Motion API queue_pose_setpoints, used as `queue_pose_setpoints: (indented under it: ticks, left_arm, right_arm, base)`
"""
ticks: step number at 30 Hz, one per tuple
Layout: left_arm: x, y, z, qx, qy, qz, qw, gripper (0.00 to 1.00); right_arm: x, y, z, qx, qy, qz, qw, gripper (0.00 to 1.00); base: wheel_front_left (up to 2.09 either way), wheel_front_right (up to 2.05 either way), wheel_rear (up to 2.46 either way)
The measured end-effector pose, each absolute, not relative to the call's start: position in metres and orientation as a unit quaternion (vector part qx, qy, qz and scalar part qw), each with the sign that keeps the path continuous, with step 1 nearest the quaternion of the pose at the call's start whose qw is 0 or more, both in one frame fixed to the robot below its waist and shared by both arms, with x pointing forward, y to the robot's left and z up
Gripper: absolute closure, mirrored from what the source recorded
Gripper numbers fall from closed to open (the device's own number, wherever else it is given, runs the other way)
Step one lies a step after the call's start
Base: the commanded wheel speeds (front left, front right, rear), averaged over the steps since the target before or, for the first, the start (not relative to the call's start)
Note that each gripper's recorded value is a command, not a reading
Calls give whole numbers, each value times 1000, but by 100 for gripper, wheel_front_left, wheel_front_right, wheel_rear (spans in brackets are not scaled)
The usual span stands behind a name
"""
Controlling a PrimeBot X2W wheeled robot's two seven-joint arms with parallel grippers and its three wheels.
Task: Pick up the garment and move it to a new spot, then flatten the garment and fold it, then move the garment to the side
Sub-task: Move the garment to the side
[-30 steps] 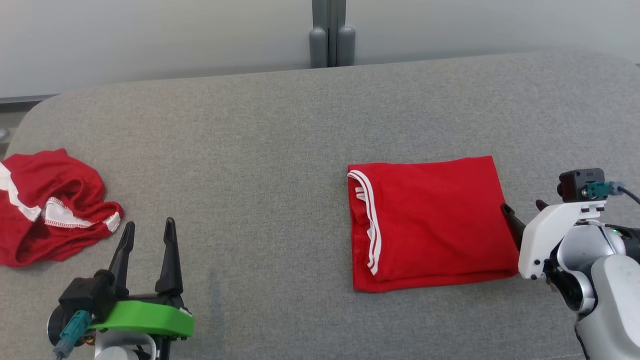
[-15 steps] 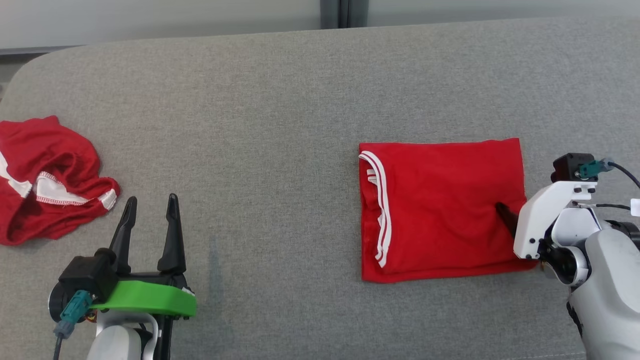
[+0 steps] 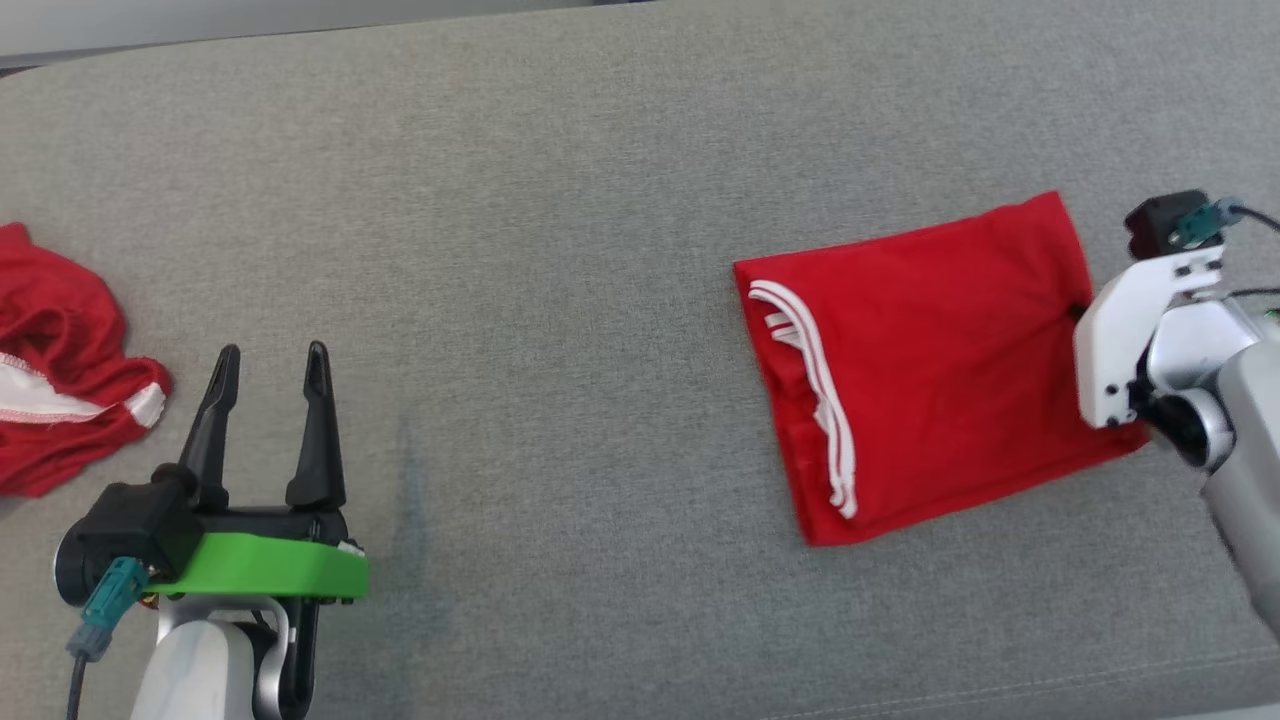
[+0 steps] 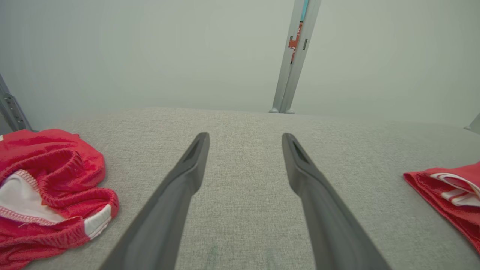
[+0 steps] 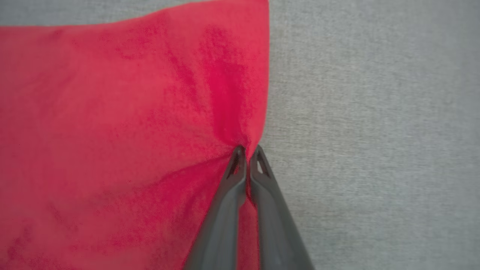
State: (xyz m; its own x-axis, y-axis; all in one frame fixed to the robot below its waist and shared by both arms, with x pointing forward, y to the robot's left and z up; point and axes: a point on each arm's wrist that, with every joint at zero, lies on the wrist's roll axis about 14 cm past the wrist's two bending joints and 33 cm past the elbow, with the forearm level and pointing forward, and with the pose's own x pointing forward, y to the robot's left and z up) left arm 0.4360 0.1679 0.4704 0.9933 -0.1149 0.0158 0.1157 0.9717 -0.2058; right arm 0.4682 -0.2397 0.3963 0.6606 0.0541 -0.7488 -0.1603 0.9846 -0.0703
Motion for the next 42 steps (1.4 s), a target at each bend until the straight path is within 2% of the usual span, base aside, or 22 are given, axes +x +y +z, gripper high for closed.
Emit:
queue_pose_setpoints:
  ticks: [4, 8, 13, 19, 24, 32, 33, 34, 35, 42]
  left_arm:
    - [450, 150, 472, -108, -9, -84, 991, 0]
    - [462, 133, 467, -111, -8, -108, 988, 0]
    - [480, 116, 457, -110, -5, -135, 985, 0]
    - [496, 102, 444, -109, -2, -158, 981, 0]
    - [500, 101, 427, -105, 13, -165, 981, 0]
    - [494, 111, 417, -95, 27, -157, 983, 0]
    - [493, 112, 417, -94, 28, -156, 983, 0]
    - [492, 113, 418, -93, 28, -156, 983, 0]
    - [491, 113, 421, -94, 26, -155, 983, 0]
    - [475, 114, 433, -110, 25, -143, 983, 0]
  right_arm:
    - [487, -295, 431, -111, 365, 9, 924, 100]
    - [486, -346, 449, -123, 350, -48, 927, 100]
    - [481, -409, 464, -157, 336, -116, 921, 100]
    - [472, -456, 469, -213, 329, -160, 906, 100]
    - [475, -479, 472, -246, 311, -180, 900, 100]
    - [497, -468, 465, -281, 279, -161, 904, 100]
    - [497, -467, 464, -285, 277, -159, 904, 66]
    - [497, -465, 465, -289, 274, -157, 904, 27]
    - [498, -465, 469, -296, 265, -156, 904, 0]
    - [492, -450, 484, -308, 225, -142, 913, 0]
  base:
    - [0, 0, 0]
    - [0, 0, 0]
    - [0, 0, 0]
    - [0, 0, 0]
    - [0, 0, 0]
    - [0, 0, 0]
    - [0, 0, 0]
    - [0, 0, 0]
    - [0, 0, 0]
    - [0, 0, 0]
